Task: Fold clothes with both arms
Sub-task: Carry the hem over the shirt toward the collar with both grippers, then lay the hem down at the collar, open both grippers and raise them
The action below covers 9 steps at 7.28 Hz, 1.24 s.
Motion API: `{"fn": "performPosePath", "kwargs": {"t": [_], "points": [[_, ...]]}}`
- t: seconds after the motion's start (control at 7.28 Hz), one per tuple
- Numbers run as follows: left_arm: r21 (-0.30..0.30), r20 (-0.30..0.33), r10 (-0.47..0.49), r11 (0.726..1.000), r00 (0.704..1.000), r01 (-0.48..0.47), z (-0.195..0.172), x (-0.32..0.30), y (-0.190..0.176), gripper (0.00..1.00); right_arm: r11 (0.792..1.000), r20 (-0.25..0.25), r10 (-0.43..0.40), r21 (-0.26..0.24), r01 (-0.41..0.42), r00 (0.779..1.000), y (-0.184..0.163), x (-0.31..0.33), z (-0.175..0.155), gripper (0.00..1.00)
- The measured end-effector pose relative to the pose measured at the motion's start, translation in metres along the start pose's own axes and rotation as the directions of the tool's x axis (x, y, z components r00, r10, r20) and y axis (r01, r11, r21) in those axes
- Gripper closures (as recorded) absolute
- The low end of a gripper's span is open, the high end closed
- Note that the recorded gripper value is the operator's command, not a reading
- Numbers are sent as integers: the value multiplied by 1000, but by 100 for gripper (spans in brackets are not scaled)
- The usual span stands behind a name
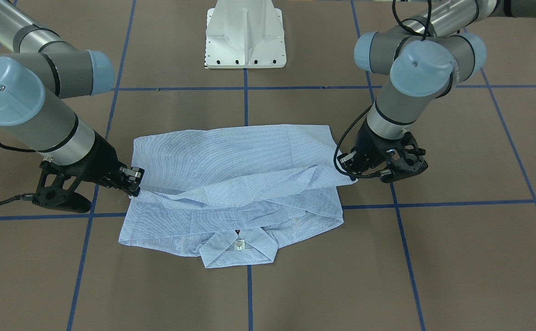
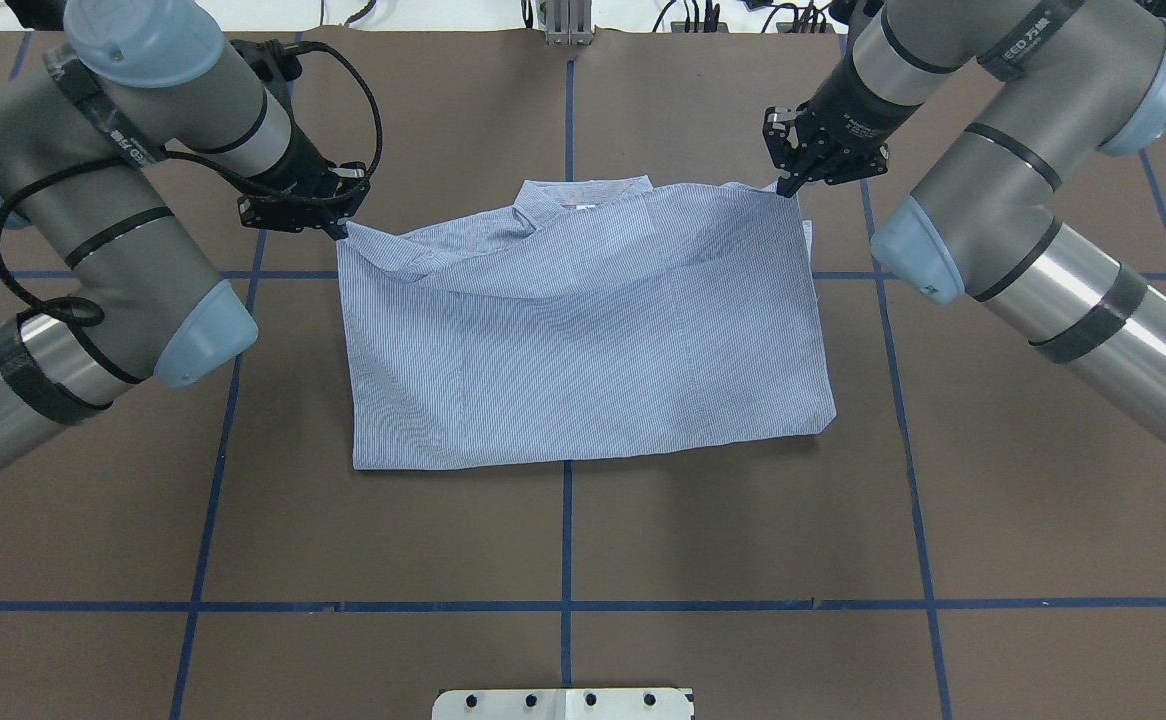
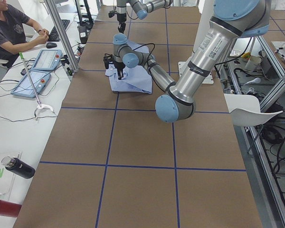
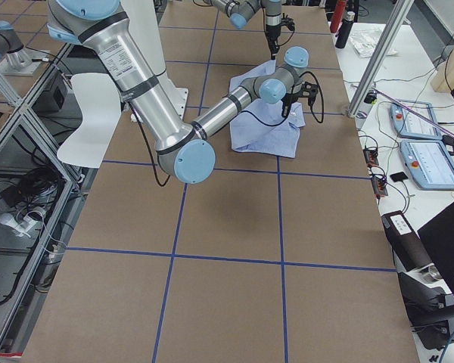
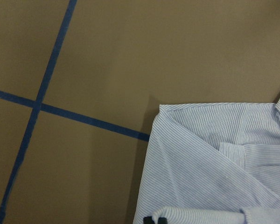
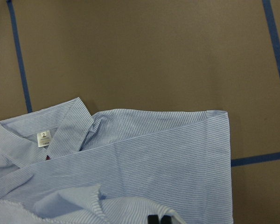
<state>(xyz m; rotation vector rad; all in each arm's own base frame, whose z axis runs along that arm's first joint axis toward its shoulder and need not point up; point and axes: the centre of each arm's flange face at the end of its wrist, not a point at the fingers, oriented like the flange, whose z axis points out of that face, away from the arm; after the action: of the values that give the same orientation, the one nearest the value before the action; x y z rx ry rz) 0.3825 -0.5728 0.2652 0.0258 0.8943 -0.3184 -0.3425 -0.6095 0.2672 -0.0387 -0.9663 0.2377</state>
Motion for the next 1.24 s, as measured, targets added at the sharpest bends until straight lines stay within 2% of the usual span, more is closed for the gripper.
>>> {"fn": "performPosePath", "kwargs": {"t": [0.27,0.55,0.82,1.24], "points": [[18,-22,4,1000,1000,-4,15,8,-24,100,1000,-15,1,4,-1,1000,-23,-5,14,100],[23,-30,8,1000,1000,-8,45,8,-43,100,1000,-2,-14,16,14,1000,-46,12,42,100],[21,-16,14,1000,1000,-13,64,0,-52,100,1000,-9,-11,20,11,1000,-56,30,52,100],[23,-18,25,999,1000,-24,71,-4,-55,100,1000,-28,-22,14,22,999,-60,49,60,100]]}}
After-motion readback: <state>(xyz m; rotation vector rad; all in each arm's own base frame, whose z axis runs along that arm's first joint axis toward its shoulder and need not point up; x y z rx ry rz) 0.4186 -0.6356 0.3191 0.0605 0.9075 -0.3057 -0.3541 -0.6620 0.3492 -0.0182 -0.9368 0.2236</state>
